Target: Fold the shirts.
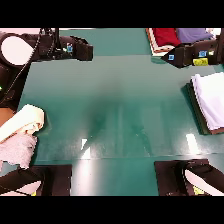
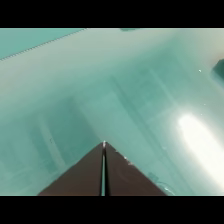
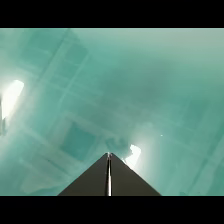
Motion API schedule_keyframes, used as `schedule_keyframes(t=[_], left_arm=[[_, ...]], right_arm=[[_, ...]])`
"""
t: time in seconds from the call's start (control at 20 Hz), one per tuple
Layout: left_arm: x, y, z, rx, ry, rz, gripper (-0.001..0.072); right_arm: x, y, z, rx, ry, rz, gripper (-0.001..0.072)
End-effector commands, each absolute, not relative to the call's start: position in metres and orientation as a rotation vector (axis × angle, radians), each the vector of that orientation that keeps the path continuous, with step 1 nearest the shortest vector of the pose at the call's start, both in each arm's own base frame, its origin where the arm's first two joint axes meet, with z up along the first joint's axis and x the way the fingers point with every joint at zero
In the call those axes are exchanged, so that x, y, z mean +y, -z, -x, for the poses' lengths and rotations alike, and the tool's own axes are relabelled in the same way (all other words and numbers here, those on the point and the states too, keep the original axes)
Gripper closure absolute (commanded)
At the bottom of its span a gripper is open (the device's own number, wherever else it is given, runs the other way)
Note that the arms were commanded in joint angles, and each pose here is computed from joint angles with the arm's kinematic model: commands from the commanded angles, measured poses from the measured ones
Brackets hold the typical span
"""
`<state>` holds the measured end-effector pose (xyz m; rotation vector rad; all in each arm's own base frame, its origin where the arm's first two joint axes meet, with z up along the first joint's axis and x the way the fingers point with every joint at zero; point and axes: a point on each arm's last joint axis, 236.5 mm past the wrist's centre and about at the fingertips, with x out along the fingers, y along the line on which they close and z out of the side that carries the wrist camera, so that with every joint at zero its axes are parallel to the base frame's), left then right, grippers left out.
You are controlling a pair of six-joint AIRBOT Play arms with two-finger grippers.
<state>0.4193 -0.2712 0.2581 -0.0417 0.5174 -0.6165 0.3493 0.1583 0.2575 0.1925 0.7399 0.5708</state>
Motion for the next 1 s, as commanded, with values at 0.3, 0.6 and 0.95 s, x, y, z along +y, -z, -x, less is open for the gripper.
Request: schedule_keyframes(t=[0.3,0.6,0.95], left_arm=[[-0.172,-0.242,-0.425,0.630,0.401,-0.079,0.0678],[0.017,-0.125,-0.360,1.089,-0.035,-0.099,0.0667],[0.081,0.019,-0.292,1.366,-0.210,-0.022,-0.0002]], right_arm=[[0.159,-0.254,-0.344,0.766,-0.579,-0.186,0.0694],[0.159,-0.254,-0.345,0.764,-0.578,-0.186,0.0694],[0.159,-0.254,-0.345,0.763,-0.578,-0.187,0.0694]])
